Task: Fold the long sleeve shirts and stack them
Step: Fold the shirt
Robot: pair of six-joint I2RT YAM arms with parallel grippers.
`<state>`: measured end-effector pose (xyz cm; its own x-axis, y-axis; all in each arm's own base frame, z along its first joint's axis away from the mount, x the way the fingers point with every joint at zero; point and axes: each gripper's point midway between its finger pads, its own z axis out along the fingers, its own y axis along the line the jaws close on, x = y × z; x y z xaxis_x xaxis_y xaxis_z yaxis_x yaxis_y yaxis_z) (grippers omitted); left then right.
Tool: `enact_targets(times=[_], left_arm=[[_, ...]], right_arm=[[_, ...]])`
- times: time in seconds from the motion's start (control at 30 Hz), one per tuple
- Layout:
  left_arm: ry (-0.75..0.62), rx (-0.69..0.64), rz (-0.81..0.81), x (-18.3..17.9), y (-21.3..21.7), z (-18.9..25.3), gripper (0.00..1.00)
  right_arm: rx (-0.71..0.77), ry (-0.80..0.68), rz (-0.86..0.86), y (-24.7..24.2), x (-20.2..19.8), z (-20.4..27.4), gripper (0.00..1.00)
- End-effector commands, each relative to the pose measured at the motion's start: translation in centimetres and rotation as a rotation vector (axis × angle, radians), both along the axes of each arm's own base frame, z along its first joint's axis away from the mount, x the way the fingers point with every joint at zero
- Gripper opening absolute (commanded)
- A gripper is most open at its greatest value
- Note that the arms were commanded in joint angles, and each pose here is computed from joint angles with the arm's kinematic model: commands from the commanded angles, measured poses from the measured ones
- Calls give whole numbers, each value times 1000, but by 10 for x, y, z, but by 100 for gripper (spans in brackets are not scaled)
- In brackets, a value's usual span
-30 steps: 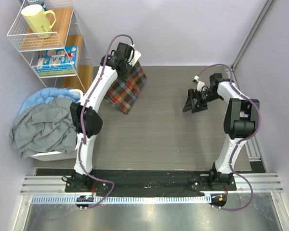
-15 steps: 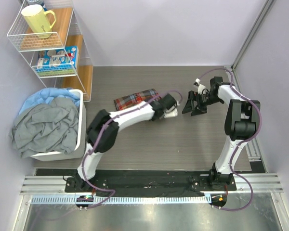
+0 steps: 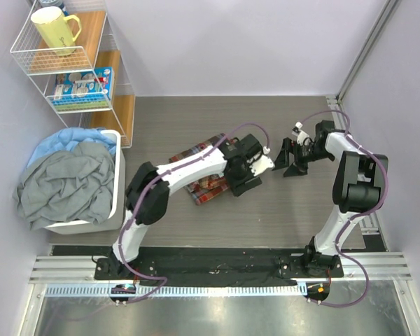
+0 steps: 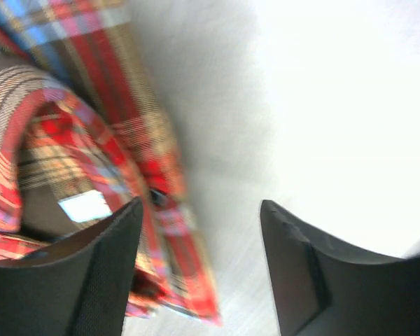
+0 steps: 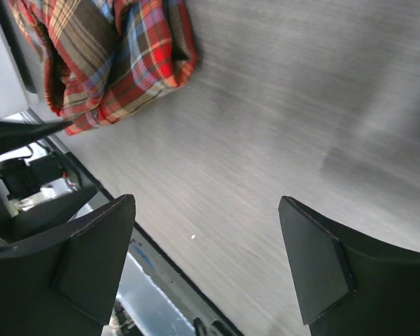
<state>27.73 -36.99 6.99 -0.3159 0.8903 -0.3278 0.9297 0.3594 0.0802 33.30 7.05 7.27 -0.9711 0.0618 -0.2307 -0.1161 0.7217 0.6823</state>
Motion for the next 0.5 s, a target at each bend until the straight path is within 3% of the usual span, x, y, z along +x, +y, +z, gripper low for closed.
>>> enact_targets(times=[0.0, 0.03, 0.1, 0.27, 0.37, 0.47], left_arm=[[144, -392, 16, -3, 4, 110, 70], [207, -434, 29, -3, 11, 115, 69], [192, -427, 62, 26, 45, 112, 67], [70, -206, -60, 81, 110, 80, 61], [67, -87, -109, 92, 132, 45, 52], [131, -11, -105, 80, 147, 1, 47]], right_arm=[[58, -34, -52, 11, -1, 18, 89], [70, -21, -62, 13, -5, 17, 88], [115, -5, -89, 19, -6, 19, 87], [173, 38, -135, 29, -9, 13, 80], [202, 76, -148, 33, -10, 10, 75], [207, 84, -151, 33, -11, 10, 73]])
